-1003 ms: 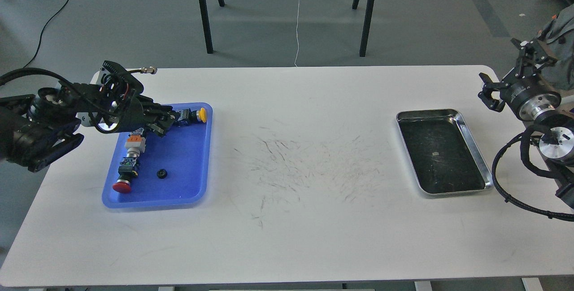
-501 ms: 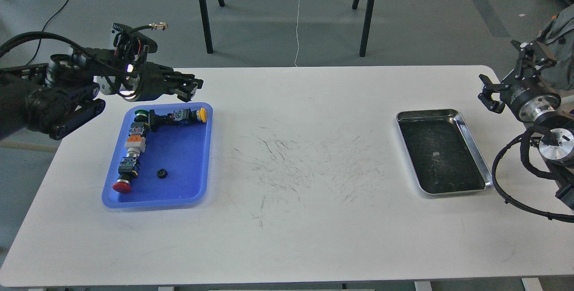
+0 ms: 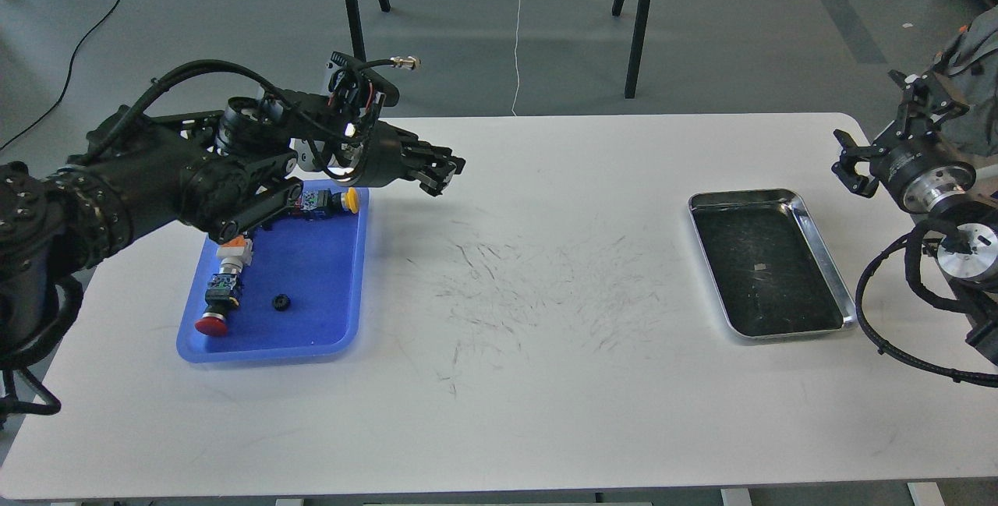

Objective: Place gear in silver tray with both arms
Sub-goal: 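Lift the gear with the left gripper and carry it toward the table center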

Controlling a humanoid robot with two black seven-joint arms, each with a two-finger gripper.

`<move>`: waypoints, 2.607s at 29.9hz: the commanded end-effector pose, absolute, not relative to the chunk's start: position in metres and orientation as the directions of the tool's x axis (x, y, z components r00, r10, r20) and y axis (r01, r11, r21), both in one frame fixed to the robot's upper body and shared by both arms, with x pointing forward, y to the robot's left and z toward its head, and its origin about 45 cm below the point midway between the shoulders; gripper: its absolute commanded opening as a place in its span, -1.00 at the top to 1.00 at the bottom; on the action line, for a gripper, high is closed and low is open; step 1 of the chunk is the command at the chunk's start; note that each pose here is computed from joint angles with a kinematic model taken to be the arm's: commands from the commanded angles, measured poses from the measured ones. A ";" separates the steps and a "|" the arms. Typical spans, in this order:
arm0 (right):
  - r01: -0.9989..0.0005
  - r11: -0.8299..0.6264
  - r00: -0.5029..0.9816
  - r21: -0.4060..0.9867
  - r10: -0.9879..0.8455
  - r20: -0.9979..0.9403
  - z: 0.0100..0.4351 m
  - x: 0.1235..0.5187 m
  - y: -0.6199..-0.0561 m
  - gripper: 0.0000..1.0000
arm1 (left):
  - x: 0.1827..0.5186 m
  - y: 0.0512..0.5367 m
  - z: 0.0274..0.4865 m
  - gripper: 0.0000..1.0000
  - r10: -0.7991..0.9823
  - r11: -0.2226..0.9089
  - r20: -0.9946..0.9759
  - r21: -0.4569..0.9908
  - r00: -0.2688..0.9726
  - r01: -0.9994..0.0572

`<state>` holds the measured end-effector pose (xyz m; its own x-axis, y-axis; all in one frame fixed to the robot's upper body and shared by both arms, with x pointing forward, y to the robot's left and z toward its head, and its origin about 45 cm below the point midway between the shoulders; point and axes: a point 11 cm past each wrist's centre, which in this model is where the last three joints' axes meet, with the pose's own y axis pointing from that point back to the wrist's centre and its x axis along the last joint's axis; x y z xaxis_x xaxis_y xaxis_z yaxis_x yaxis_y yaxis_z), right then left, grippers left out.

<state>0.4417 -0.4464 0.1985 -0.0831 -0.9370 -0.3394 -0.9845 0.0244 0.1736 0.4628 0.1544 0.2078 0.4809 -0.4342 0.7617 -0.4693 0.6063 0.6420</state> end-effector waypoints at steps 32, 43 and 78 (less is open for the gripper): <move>-0.982 0.027 -0.089 0.185 -0.938 -0.335 0.193 0.439 -0.447 -0.96 | 0.447 0.089 0.182 0.70 -0.468 0.641 0.746 0.655 0.474 -0.399; -0.982 0.025 -0.088 0.188 -0.938 -0.334 0.192 0.438 -0.447 -0.96 | 0.427 0.081 0.163 0.70 -0.464 0.664 0.724 0.666 0.511 -0.340; -0.981 0.024 -0.088 0.193 -0.940 -0.331 0.190 0.439 -0.444 -0.96 | 0.385 0.077 0.119 0.36 -0.445 0.694 0.666 0.679 0.598 -0.239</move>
